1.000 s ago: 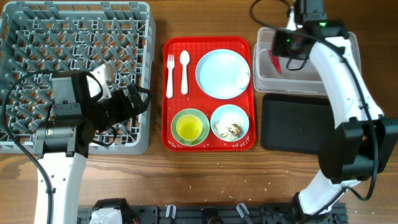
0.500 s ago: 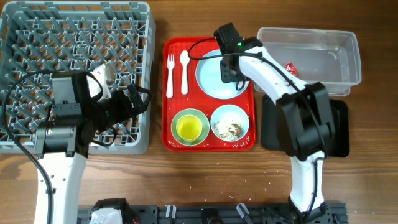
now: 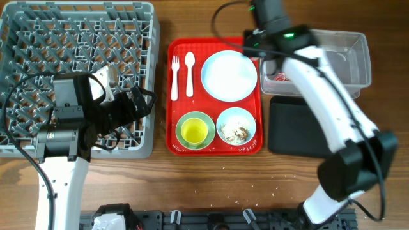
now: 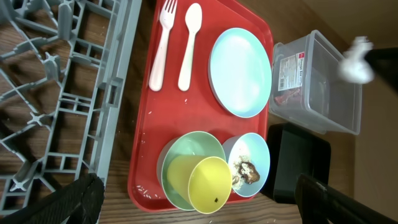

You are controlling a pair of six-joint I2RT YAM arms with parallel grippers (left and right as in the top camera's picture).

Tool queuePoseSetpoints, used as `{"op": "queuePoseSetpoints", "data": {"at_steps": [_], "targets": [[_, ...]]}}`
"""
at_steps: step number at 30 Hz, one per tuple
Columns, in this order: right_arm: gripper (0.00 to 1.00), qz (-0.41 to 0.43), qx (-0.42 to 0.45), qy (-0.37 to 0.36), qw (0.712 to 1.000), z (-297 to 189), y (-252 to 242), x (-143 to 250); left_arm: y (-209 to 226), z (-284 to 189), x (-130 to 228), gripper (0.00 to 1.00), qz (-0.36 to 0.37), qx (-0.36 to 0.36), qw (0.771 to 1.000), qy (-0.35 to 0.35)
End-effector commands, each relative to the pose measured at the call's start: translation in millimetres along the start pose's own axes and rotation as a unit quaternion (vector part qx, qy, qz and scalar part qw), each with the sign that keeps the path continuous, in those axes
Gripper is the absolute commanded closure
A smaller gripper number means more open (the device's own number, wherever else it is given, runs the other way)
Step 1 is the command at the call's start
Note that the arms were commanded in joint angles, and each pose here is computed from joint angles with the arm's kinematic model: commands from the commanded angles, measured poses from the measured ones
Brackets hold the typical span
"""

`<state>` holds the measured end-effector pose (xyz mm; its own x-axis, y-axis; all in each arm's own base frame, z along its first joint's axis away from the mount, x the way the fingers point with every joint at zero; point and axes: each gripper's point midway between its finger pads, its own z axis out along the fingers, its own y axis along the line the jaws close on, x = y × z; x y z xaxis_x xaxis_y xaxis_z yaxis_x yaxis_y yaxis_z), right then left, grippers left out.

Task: Sort waste into correct bins and load items into the dishwasher rack
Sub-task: 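Pick the red wrapper and tissue off the plate with right gripper, drop into clear bin, then grasp the yellow cup from the green bowl with the right gripper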

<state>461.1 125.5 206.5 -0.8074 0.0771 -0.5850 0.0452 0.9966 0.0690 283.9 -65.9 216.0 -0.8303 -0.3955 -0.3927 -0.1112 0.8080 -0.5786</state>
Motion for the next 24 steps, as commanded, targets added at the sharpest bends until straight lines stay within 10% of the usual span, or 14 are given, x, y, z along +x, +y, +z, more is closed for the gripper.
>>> {"op": "queuePoseSetpoints", "data": {"at_steps": [1, 3, 9, 13, 18, 24], "targets": [[0.86, 0.047, 0.025, 0.024, 0.998, 23, -61, -2, -4, -4, -5, 0.0, -0.001, 0.005, 1.0, -0.006], [0.24, 0.021, -0.02, 0.04, 0.999, 32, -70, -1, -4, -4, -5, 0.0, -0.001, 0.005, 1.0, -0.006], [0.27, 0.009, -0.149, 0.005, 0.989, -70, -23, -8, -3, -4, -9, 0.0, 0.002, 0.002, 1.0, -0.015], [0.3, -0.02, -0.175, 0.098, 0.98, -121, 24, 66, -3, -4, -7, 0.0, -0.002, 0.002, 1.0, -0.011], [0.35, -0.01, -0.068, 0.23, 0.971, -59, 31, 190, 2, -4, 7, 0.0, -0.016, -0.008, 1.0, 0.016], [0.38, -0.017, -0.057, 0.251, 0.966, -12, 18, 247, -14, -26, 11, 0.01, 0.039, 0.021, 0.999, -0.01]]}}
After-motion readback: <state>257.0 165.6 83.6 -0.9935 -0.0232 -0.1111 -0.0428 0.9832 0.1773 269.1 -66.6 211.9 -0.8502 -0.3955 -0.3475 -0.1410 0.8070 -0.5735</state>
